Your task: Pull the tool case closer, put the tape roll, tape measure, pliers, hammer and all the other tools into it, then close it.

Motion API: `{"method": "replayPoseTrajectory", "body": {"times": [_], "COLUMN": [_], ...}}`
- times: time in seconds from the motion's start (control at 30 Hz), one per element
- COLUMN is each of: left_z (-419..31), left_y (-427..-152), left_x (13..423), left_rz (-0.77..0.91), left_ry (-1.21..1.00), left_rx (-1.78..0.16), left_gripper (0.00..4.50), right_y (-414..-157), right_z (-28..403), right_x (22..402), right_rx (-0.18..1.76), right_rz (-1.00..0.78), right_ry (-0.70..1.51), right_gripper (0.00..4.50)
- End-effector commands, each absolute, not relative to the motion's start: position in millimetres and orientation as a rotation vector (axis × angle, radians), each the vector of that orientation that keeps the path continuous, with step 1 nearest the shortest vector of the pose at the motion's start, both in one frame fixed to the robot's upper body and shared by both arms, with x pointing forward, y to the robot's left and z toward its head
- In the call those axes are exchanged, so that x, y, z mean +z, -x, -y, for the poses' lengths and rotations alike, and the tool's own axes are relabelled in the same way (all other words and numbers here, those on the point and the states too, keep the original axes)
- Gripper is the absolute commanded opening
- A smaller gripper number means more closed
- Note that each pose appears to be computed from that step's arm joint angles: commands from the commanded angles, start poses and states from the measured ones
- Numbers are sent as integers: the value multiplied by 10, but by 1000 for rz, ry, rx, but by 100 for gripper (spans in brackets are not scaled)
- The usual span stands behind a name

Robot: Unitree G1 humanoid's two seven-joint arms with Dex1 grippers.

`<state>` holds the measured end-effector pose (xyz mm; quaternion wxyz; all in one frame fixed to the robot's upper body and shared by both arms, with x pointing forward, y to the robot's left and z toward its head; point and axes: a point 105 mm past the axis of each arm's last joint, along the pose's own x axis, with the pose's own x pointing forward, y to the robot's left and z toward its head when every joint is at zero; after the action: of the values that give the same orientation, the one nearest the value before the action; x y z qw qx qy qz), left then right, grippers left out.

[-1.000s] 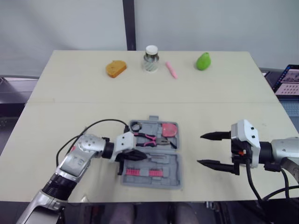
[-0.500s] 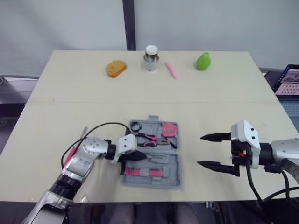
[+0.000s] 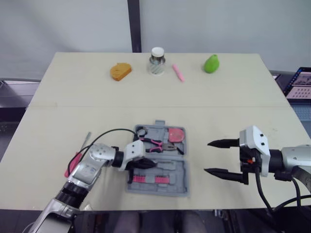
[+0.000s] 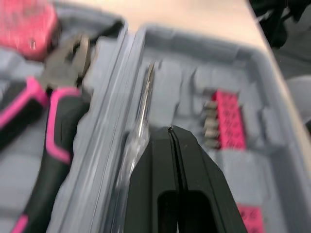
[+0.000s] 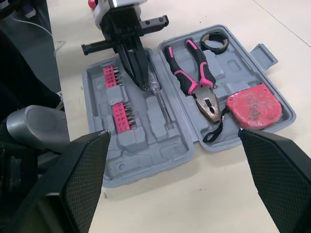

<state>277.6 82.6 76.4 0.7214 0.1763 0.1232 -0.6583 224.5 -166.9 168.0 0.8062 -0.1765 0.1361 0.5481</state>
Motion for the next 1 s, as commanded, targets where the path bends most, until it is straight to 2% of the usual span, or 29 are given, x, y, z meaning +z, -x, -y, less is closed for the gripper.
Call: {"method": "replayPoseTrajectory", "body": {"times": [0.03,0.7,1.0], "left_z": [-829,-924,-933], "left_y": [-2821,-2923,-2896], "left_x": [922,530,411], "left_rz": [-223,-336,-354], "left_ry": [-383,-518,-613], "left_rx": [-1441,-1363,-1389], "left_gripper": [3,3,3], "right_y": [-2227,-2233,-2233], "right_z": [1655,1658,1663], "right_x": [1785,1796,1796], "right_rx": [1171,1167,1165], "right_rz": [-248,-246,-247], "right_ry": [400,401,408], "right_gripper": [450,450,450]}}
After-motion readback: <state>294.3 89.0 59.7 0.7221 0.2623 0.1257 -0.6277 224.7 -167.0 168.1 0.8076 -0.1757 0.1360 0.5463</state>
